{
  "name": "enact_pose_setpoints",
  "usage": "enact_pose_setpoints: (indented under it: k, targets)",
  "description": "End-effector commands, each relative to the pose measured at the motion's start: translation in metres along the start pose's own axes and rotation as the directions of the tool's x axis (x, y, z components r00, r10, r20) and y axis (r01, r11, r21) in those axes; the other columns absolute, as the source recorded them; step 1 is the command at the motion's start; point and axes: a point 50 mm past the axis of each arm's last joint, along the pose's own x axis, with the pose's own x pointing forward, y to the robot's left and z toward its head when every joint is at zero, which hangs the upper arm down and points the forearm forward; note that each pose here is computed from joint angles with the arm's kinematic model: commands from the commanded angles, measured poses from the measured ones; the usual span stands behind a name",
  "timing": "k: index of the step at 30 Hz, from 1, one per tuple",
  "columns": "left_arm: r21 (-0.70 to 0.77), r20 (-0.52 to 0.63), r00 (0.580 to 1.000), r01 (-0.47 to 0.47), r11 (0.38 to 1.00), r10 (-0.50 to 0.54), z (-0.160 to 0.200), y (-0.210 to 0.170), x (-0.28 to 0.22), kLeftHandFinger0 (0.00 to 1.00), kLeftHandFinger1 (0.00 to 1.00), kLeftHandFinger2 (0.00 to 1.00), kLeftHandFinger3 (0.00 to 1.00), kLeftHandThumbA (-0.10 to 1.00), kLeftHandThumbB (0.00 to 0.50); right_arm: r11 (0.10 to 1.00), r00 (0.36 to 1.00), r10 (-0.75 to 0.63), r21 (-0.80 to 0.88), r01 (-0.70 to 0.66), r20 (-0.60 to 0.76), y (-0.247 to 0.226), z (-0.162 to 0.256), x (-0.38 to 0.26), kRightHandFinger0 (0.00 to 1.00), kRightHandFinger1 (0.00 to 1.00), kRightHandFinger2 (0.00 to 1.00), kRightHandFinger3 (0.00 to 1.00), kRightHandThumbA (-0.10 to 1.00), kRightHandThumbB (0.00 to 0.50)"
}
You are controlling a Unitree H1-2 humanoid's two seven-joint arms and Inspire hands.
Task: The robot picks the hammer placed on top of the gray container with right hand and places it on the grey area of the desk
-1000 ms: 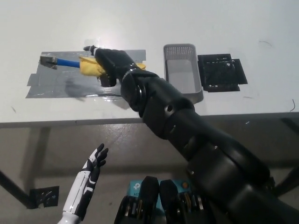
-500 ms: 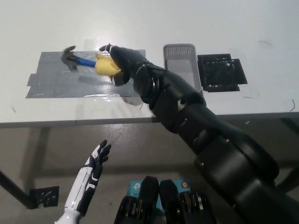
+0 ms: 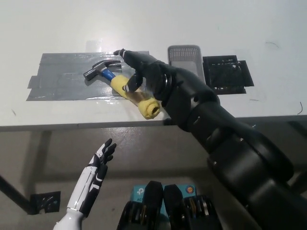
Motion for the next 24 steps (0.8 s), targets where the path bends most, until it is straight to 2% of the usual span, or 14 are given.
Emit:
enact_pose_setpoints:
  k: [1,5,8,12,13,15,16,17,20,22,24]
  targets:
    - [0.017,0.048,0.999,0.012,1.000,-0.012,0.011,0.003,0.007,1.00,1.00,1.00,1.00,1.00,0.269,0.995,0.991,-0.096,-0.019,0.099,0.096,-0.055,0.042,-0.005,1.00,1.00,1.00,1.00,0.88,0.500]
    - [0.029,0.053,0.999,0.006,1.000,-0.007,0.012,0.004,0.013,1.00,1.00,1.00,1.00,1.00,0.280,0.976,0.951,-0.219,0.038,0.216,0.217,-0.111,0.067,-0.018,1.00,1.00,1.00,1.00,0.97,0.500]
    - [0.040,0.064,0.998,-0.005,0.999,0.002,0.014,0.010,0.023,1.00,1.00,1.00,1.00,1.00,0.292,0.950,0.894,-0.311,0.066,0.306,0.322,-0.171,0.088,-0.040,1.00,1.00,1.00,1.00,0.98,0.498]
    - [0.040,0.087,0.996,-0.028,0.999,0.024,0.018,0.012,0.037,1.00,1.00,1.00,1.00,1.00,0.299,0.906,0.771,-0.406,0.108,0.409,0.491,-0.244,0.097,-0.089,1.00,1.00,1.00,1.00,0.99,0.500]
    - [0.044,0.094,0.995,-0.031,0.999,0.027,0.018,0.014,0.040,1.00,1.00,1.00,1.00,1.00,0.298,0.890,0.725,-0.429,0.112,0.443,0.539,-0.258,0.089,-0.113,1.00,1.00,1.00,1.00,1.00,0.484]
    - [0.038,0.099,0.995,-0.038,0.999,0.034,0.018,0.017,0.042,1.00,1.00,1.00,1.00,1.00,0.285,0.872,0.674,-0.458,0.144,0.469,0.579,-0.265,0.075,-0.148,1.00,1.00,1.00,1.00,1.00,0.443]
    - [0.037,0.104,0.994,-0.043,0.998,0.039,0.019,0.020,0.044,1.00,1.00,1.00,1.00,1.00,0.275,0.850,0.623,-0.487,0.168,0.499,0.612,-0.264,0.059,-0.177,1.00,1.00,1.00,1.00,1.00,0.427]
    - [0.031,0.113,0.992,-0.054,0.998,0.051,0.020,0.021,0.048,1.00,1.00,1.00,1.00,1.00,0.273,0.841,0.601,-0.498,0.179,0.511,0.625,-0.264,0.053,-0.191,1.00,1.00,1.00,1.00,1.00,0.425]
    - [0.019,0.117,0.990,-0.087,0.996,0.084,0.020,0.026,0.055,1.00,1.00,1.00,1.00,1.00,0.261,0.805,0.499,-0.564,0.303,0.511,0.658,-0.231,0.001,-0.263,1.00,1.00,1.00,1.00,1.00,0.410]
    - [0.019,0.112,0.989,-0.096,0.995,0.093,0.020,0.030,0.056,1.00,1.00,1.00,1.00,1.00,0.276,0.785,0.481,-0.588,0.315,0.533,0.651,-0.201,-0.026,-0.298,1.00,1.00,1.00,1.00,1.00,0.428]
    - [0.017,0.109,0.990,-0.094,0.995,0.092,0.020,0.031,0.057,1.00,1.00,1.00,1.00,1.00,0.282,0.775,0.474,-0.598,0.314,0.549,0.647,-0.178,-0.042,-0.325,1.00,1.00,1.00,1.00,1.00,0.420]
